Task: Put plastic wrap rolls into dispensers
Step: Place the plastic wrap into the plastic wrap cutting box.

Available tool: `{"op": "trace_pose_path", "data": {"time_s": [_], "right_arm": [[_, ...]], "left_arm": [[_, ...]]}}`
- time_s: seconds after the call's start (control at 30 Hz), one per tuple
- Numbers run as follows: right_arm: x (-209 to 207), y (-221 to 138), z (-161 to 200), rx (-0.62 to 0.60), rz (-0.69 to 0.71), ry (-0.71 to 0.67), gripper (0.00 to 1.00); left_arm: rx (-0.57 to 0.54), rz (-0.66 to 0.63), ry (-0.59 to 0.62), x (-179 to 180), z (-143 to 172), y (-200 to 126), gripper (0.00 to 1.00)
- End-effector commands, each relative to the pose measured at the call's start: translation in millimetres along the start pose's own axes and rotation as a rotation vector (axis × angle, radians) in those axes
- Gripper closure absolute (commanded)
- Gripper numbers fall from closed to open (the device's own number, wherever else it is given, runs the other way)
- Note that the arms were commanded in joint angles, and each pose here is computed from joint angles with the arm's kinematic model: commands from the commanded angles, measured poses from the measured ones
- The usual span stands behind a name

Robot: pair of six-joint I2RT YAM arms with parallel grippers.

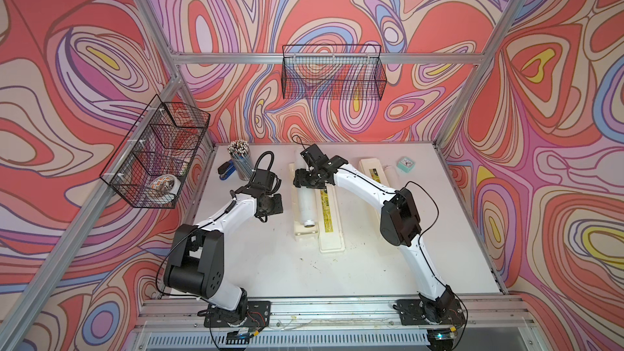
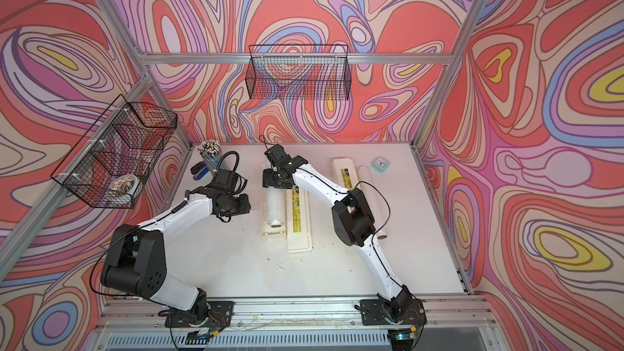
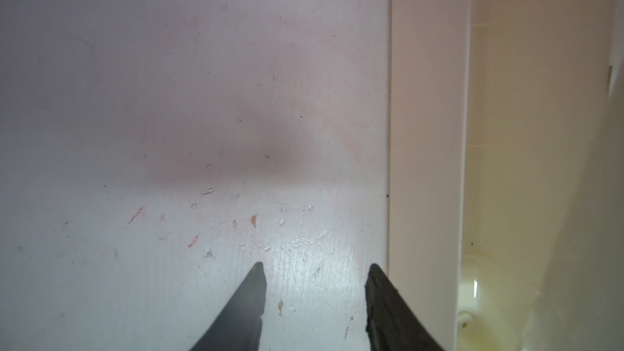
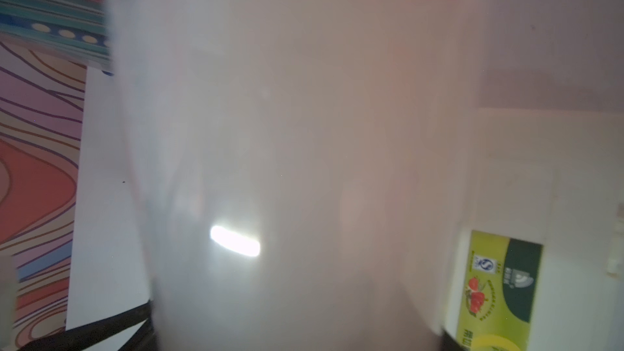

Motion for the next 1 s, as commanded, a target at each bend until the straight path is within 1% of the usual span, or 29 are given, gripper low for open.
{"op": "trace_pose_path", "data": {"time_s": [0.0, 0.1, 0.2, 0.4, 0.5, 0.53, 0.57, 0.7, 0.83, 0.93, 0.97], "right_arm": [[25, -9, -5, -0.08, -0.063, -0.027, 0.75], [20, 1, 5, -0.052, -0.013, -0.039, 0.72], [12, 11, 16, -0.004, 0.039, -0.039, 0.65], [1, 21, 28, 0.039, 0.106, -0.045, 0.34], [4, 17, 25, 0.029, 0.095, -0.047, 0.22], [5, 14, 24, 0.024, 0.094, -0.05, 0.05], [8, 11, 22, 0.019, 0.085, -0.057, 0.02], [14, -5, 15, -0.003, 0.081, -0.078, 0.02], [19, -19, 13, 0.003, 0.074, -0.085, 0.02], [25, -36, 8, -0.018, 0.055, -0.092, 0.02], [28, -47, 5, -0.036, 0.04, -0.095, 0.02]], "left_arm": [[-0.016, -0.007, 0.0, 1, -10, -10, 0.49], [-0.016, 0.004, 0.003, -2, -14, -12, 0.49], [-0.017, 0.016, 0.007, -4, -17, -12, 0.49], [-0.001, 0.047, 0.0, -8, -19, -6, 0.49], [-0.002, 0.071, -0.002, -11, -19, -4, 0.49], [0.001, 0.078, -0.001, -12, -19, -4, 0.49], [0.001, 0.088, -0.001, -13, -19, -3, 0.48], [0.007, 0.107, -0.003, -17, -18, -1, 0.47], [-0.006, 0.127, -0.004, -21, -20, -1, 0.46], [-0.004, 0.142, -0.001, -25, -20, 1, 0.45], [-0.009, 0.15, 0.006, -28, -22, 1, 0.45]]}}
Point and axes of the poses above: each gripper's point midway between its finger pads, its own y axis out along the fingers, its own x axis along the line the jaws close on, z = x × y, the point moved 6 cm from there along -y, back along the fingers, and after that the axes turned 8 degrees about y, right-handed, at the moved point
